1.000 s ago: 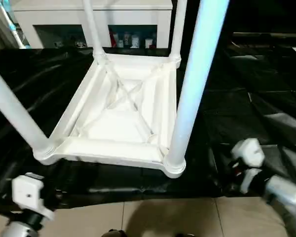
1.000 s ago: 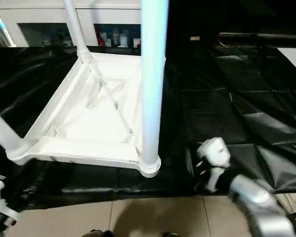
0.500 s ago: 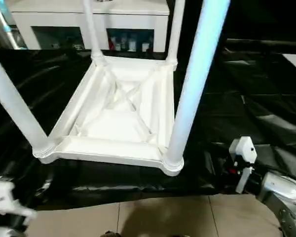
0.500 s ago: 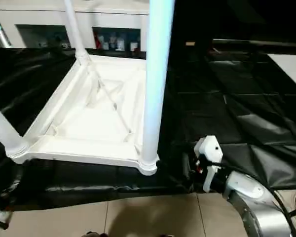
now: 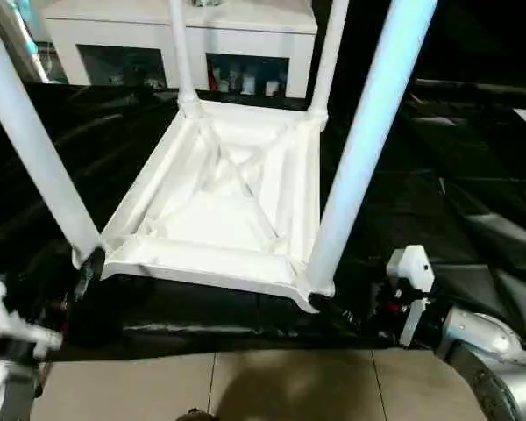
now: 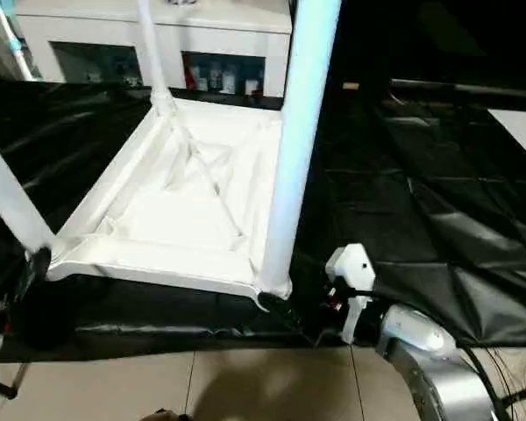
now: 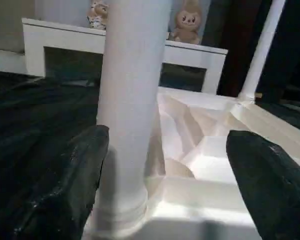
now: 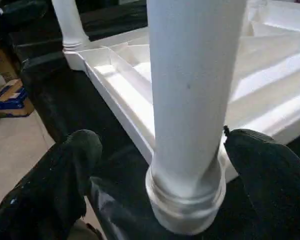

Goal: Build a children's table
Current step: Flip table

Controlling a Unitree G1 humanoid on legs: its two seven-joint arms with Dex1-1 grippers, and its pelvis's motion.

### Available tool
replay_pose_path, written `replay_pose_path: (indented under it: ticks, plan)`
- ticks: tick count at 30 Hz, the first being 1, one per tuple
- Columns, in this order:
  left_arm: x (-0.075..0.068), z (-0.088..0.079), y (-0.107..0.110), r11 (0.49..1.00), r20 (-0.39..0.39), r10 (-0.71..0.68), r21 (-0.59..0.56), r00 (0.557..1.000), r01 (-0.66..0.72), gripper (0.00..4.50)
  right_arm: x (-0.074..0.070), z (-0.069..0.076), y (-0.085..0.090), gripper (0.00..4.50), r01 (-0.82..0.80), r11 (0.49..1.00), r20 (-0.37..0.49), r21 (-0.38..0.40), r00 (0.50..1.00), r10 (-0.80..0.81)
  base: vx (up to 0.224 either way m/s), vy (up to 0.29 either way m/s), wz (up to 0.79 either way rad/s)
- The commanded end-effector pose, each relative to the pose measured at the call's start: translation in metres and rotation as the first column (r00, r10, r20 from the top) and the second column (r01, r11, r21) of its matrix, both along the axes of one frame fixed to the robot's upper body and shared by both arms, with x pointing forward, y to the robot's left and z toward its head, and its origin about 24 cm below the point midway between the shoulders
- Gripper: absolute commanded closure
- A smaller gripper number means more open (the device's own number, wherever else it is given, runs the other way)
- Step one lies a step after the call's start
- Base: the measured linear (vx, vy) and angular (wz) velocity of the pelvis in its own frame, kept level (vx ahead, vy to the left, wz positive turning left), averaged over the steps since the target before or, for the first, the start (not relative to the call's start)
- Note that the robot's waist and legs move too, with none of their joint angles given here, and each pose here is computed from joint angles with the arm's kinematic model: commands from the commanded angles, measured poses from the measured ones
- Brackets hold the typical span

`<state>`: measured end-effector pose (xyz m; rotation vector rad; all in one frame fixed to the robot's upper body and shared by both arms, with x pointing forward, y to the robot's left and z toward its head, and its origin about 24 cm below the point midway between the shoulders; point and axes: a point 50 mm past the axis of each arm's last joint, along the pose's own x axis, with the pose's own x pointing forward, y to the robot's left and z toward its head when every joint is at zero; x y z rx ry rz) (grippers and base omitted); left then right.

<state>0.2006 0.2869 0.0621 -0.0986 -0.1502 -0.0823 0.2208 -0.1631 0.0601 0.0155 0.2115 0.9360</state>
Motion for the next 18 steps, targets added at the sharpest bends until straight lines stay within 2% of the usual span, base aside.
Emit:
replay_pose_path:
  ticks: [1,4,9,12,18]
  plan:
    - [0.003,0.000,0.011,0.998,-0.028,0.062,0.004,0.998,-0.062,0.09,0.000,0.002,0.000,0.00,0.031,0.999,0.025,-0.007,0.999,-0.031,0.000,0.000,0.00]
    - [0.013,0.005,0.020,0.995,-0.022,0.093,-0.017,0.995,-0.094,0.09,0.000,0.001,0.003,0.00,0.065,0.998,0.033,0.005,0.997,-0.065,0.000,0.000,0.00]
    - [0.024,0.012,0.022,0.997,-0.009,0.061,-0.048,0.998,-0.061,0.09,0.001,0.001,0.007,0.00,0.101,0.994,0.036,0.032,0.994,-0.103,0.000,0.000,0.00]
    - [0.031,0.016,0.015,0.995,0.002,-0.027,-0.093,1.000,0.027,0.09,0.002,0.000,0.014,0.00,0.109,0.993,0.043,0.038,0.993,-0.111,0.000,0.000,0.00]
    - [0.034,0.018,-0.003,0.975,0.003,-0.184,-0.123,0.983,0.183,0.09,0.007,0.002,0.023,0.00,0.123,0.991,0.058,0.055,0.990,-0.126,0.000,0.000,0.00]
